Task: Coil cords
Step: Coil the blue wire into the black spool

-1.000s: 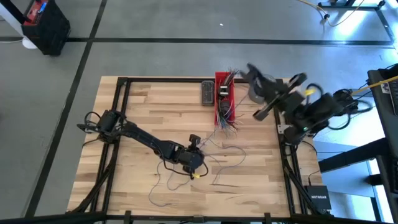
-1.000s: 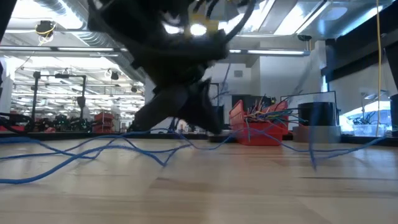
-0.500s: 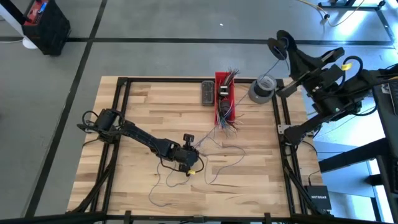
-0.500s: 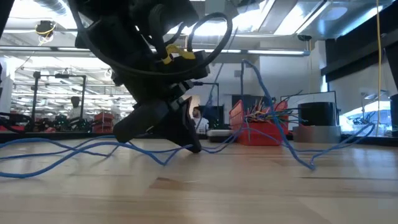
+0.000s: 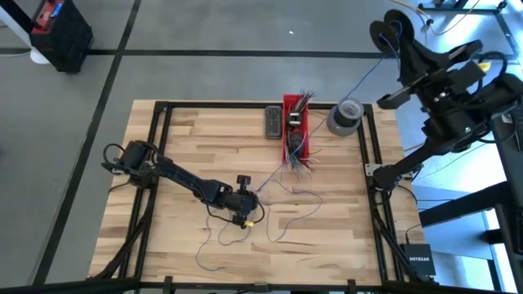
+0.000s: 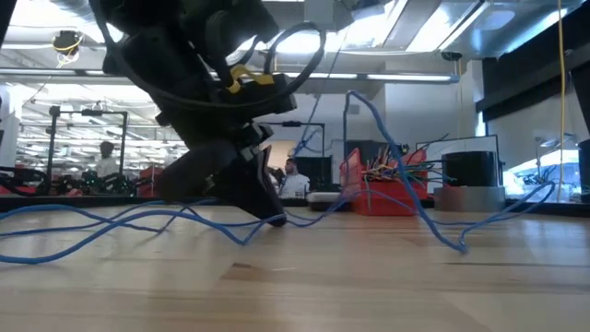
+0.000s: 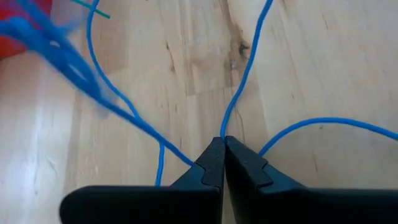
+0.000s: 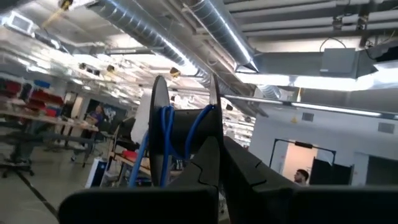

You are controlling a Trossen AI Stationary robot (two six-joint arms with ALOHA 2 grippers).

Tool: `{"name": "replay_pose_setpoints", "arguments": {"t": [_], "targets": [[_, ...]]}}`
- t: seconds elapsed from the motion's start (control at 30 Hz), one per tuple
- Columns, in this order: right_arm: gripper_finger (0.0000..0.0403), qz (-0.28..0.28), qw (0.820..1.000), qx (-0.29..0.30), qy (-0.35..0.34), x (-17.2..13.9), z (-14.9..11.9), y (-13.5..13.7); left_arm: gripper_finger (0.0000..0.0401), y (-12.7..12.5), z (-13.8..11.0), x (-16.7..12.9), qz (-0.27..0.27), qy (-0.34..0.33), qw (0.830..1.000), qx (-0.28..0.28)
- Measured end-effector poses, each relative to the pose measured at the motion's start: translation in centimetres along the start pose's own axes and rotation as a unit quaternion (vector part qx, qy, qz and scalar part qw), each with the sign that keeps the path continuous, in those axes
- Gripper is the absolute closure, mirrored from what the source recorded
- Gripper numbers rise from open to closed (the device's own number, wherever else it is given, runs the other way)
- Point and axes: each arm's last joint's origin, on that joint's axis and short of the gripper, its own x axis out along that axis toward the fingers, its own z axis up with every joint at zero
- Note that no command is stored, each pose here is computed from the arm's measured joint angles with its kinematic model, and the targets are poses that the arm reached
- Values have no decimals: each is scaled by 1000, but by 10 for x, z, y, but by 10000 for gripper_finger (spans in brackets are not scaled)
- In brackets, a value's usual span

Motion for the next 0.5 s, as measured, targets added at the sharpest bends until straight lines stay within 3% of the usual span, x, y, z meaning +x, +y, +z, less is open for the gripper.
{"name": "replay_pose_setpoints", "arguments": {"t": [0.5], "targets": [[395,-31,999,-23,-2,23,39,3,397,-8,-7,-1,0,-7,999,-35]]}}
